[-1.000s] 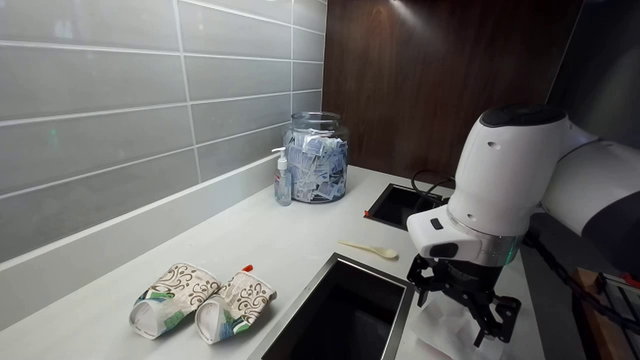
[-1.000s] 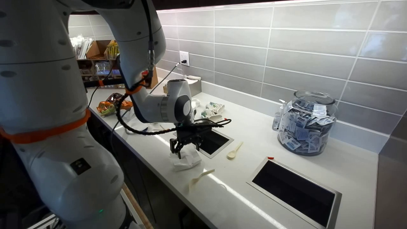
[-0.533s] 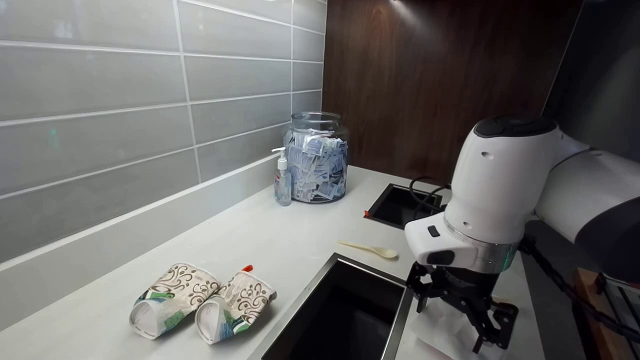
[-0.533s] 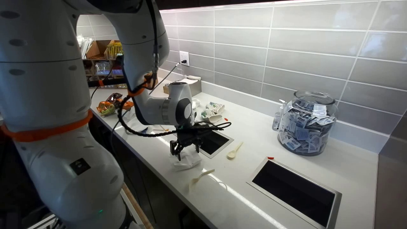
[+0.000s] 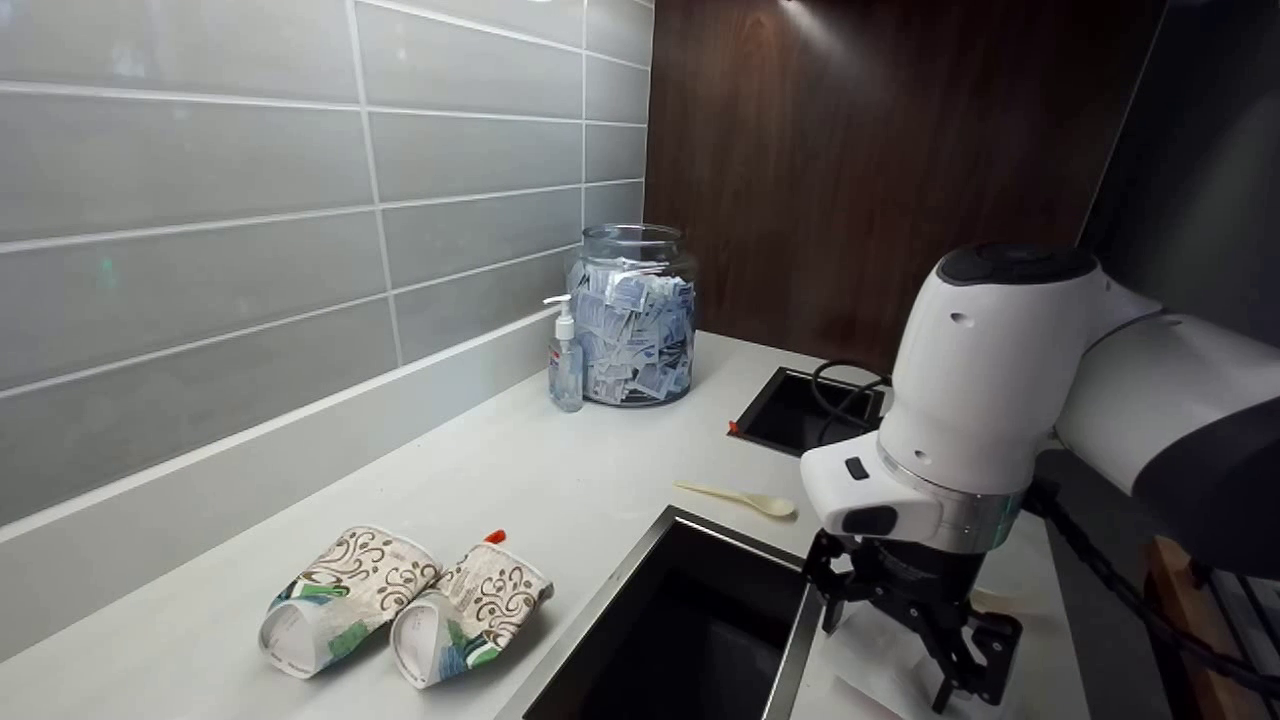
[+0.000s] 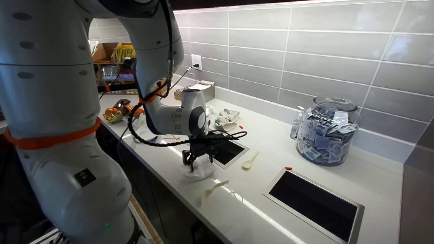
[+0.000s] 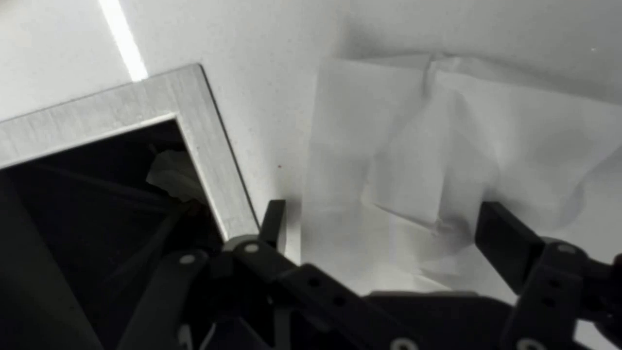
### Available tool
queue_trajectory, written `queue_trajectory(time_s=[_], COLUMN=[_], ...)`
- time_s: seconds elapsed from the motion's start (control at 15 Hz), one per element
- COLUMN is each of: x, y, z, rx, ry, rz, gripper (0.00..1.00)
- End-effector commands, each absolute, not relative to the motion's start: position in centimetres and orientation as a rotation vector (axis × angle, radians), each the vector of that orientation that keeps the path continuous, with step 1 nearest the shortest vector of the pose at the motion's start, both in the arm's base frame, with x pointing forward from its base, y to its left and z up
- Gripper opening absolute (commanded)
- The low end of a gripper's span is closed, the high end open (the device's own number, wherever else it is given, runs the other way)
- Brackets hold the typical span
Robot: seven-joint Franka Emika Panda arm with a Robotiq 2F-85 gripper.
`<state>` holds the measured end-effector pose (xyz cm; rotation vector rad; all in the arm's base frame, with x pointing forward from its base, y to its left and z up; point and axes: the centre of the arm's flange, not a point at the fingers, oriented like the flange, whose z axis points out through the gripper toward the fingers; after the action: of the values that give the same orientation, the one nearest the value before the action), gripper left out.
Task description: Put the cupcake lining into the hole in the table
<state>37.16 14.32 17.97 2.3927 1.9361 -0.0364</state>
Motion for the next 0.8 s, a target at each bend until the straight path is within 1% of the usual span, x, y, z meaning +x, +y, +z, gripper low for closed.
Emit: queue_trajectory(time_s=[0.0,0.27,0.4,0.47,0.53,0.73], x=[37.7,38.2,38.4,38.6,38.8,39.2], y=[14.0,14.1,14.0,13.9,13.9,13.7], z=[16.4,16.3,16.3,16.3,16.4,16.6], rx=[2.397,2.395,2.396,2.399,2.402,2.405], ry=[1.934,1.937,1.939,1.937,1.934,1.931], rz=[-0.054,-0.052,-0.049,-0.045,-0.040,-0.031], gripper=[1.00,1.00,0.83,0.70,0.59,0.36])
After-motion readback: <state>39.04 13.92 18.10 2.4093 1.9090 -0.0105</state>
